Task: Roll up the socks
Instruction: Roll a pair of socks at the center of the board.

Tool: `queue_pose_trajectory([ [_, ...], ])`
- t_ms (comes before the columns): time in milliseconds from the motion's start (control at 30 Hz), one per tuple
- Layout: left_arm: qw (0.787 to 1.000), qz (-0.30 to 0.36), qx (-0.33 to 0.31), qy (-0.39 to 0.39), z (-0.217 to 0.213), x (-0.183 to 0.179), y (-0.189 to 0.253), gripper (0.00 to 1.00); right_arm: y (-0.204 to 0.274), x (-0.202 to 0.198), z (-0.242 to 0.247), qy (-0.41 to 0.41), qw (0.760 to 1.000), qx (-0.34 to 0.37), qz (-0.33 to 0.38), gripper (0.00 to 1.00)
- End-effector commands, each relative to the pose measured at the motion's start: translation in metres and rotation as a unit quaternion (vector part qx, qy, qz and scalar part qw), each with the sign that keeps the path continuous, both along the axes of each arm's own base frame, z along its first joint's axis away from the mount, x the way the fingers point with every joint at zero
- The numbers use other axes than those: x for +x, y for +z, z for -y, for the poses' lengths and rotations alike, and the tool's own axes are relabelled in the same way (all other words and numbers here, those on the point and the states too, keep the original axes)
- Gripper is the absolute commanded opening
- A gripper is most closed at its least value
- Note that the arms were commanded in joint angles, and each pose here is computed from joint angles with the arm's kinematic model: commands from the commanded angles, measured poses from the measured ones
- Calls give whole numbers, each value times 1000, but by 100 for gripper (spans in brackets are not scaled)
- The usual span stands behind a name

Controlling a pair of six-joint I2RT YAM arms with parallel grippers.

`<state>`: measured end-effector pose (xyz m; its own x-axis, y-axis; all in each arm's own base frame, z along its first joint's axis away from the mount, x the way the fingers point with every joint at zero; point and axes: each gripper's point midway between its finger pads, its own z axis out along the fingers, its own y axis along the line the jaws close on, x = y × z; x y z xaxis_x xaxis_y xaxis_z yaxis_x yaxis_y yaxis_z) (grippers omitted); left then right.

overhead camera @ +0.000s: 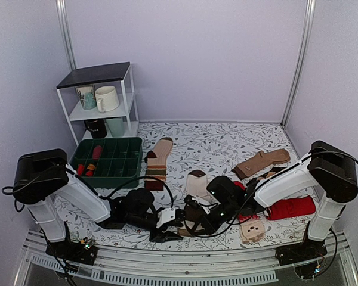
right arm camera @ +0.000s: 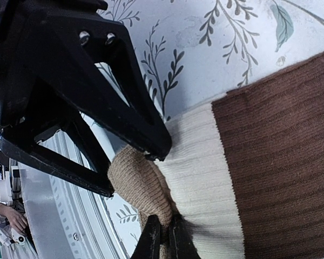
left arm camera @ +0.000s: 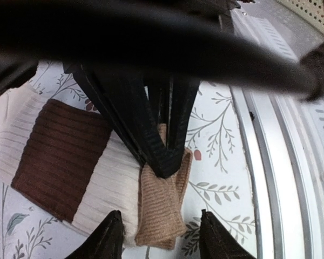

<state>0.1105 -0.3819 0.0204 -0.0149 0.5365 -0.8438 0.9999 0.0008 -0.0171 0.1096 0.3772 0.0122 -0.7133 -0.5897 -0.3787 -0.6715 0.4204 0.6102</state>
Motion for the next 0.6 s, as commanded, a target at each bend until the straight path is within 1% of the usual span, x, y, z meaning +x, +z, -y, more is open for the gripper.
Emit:
queue_pose_trajectory([
  [0, 1000, 9, -23, -9, 3, -6, 12, 51, -68, -30, 66, -11, 985, -163, -62, 0],
  [167, 999, 30, -27, -4, 4, -2, 13, 53, -69, -32, 66, -9, 984, -163, -69, 0],
  [367, 999, 35, -25, -9, 5, -4, 11, 53, -71, -34, 67, -8, 983, -164, -81, 0],
  [400, 999, 35, -25, -10, 5, -4, 10, 52, -71, -35, 67, -8, 983, -165, -84, 0],
  [500, 999, 33, -20, -15, 6, -6, 8, 45, -72, -36, 68, -10, 982, -166, -93, 0],
  [567, 999, 30, -15, -18, 7, -8, 5, 42, -72, -37, 69, -11, 981, -167, -97, 0],
])
